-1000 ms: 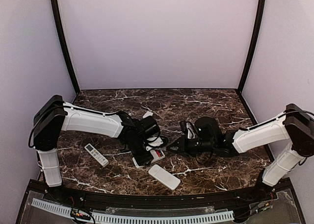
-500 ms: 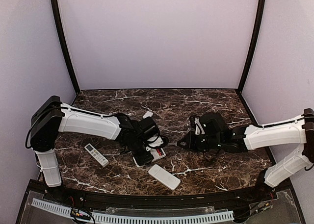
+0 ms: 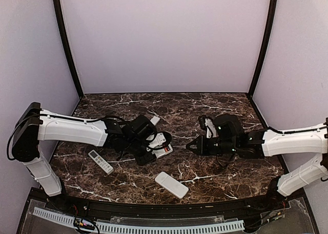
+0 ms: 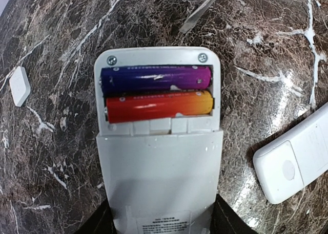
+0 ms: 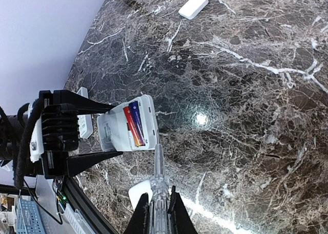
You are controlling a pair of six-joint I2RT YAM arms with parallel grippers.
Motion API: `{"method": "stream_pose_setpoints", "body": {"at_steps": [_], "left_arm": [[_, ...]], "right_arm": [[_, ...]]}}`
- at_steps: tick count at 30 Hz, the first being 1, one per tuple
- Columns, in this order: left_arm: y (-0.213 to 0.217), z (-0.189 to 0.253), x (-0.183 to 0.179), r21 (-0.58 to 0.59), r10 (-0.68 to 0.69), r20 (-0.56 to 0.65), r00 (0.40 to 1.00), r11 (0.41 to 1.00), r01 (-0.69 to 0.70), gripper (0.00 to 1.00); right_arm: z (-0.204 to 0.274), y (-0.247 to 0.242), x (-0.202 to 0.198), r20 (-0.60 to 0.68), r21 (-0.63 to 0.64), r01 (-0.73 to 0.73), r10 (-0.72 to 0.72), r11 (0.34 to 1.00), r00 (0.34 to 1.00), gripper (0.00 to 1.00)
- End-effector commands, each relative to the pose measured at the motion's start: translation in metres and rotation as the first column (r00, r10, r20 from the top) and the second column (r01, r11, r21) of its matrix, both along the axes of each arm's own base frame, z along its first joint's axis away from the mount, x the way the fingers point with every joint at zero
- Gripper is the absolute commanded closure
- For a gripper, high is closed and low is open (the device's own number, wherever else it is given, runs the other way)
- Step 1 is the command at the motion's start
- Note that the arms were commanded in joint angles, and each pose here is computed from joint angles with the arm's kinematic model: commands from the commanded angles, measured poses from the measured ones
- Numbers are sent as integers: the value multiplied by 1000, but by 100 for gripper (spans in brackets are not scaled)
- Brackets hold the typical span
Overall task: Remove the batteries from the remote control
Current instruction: Remove the battery from the remote control without the battery cover.
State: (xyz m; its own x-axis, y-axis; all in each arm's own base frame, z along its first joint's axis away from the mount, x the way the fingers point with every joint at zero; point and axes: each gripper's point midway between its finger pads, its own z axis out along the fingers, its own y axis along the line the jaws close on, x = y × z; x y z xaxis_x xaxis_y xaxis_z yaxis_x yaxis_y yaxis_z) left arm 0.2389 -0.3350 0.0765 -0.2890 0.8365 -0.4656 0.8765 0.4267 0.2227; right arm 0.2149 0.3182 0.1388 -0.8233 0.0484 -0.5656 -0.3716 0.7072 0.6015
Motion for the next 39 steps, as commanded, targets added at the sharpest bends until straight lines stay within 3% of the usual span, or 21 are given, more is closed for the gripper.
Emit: {"method": "stream_pose_setpoints", "body": {"at_steps": [1, 25, 39], "left_arm": [[1, 8, 2, 10, -53, 69, 996, 999, 52, 94], [-1, 3, -5, 16, -94, 36, 995, 996, 93, 95], [-1, -2, -5, 29, -85, 26, 996, 996, 85, 95]], "right_arm": [[20, 13, 4, 72, 4, -59, 58, 998, 996, 100], [3, 36, 10, 58, -39, -144, 146, 989, 988, 100], [-15, 41, 7, -64, 112, -258, 266, 960, 962, 100]]}}
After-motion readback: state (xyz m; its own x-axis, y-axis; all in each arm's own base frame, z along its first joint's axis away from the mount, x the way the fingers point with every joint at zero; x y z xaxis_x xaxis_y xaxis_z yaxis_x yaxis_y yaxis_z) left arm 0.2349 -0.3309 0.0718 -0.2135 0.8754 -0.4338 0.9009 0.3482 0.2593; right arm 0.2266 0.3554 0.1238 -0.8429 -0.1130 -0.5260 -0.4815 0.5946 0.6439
